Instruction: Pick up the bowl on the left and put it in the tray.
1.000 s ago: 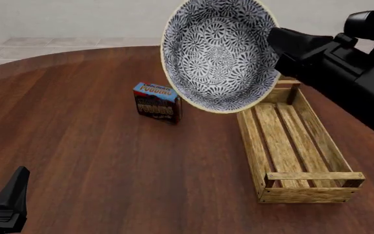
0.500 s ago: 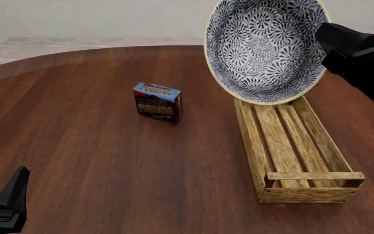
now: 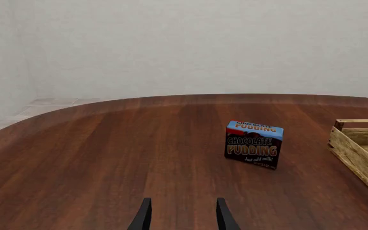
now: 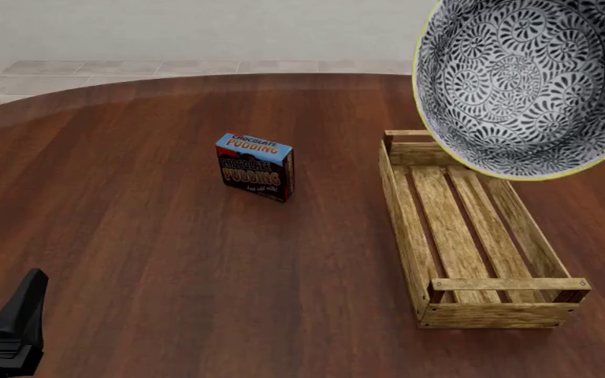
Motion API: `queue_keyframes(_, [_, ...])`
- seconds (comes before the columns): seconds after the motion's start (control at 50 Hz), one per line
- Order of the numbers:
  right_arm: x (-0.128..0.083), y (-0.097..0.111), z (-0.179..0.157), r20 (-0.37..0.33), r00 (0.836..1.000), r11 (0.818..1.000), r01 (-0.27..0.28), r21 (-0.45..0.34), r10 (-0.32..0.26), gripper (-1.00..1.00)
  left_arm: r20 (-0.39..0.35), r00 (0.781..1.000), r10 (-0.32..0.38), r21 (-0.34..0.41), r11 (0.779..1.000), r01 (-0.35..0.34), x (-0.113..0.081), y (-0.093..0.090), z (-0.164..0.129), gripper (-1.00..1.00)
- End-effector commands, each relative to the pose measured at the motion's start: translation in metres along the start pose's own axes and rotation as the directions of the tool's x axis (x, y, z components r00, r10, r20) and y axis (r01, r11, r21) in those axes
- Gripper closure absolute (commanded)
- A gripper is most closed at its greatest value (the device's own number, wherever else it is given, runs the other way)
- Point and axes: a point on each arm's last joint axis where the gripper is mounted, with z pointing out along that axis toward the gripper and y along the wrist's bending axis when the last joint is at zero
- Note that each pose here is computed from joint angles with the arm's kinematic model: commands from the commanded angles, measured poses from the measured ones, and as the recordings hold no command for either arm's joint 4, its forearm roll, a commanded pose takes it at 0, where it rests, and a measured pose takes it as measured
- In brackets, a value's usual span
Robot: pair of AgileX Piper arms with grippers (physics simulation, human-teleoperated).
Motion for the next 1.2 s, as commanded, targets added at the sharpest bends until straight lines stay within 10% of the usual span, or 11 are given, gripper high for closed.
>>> queue_keyframes(0.02, [-0.013, -0.004, -0.02, 0.038, 0.999, 0.999, -0.009, 0.05, 0.007, 1.0, 0.0, 1.0, 0.0, 0.0, 1.0, 0.0, 0.0, 0.0, 0.0, -1.0])
queue_keyframes(1.2, [0.067, -0.032, 0.01, -0.149, 0.98, 0.978, -0.104, 0.183, 0.132, 1.0, 0.0, 1.0, 0.0, 0.0, 1.0, 0.0, 0.0, 0.0, 0.0, -1.0])
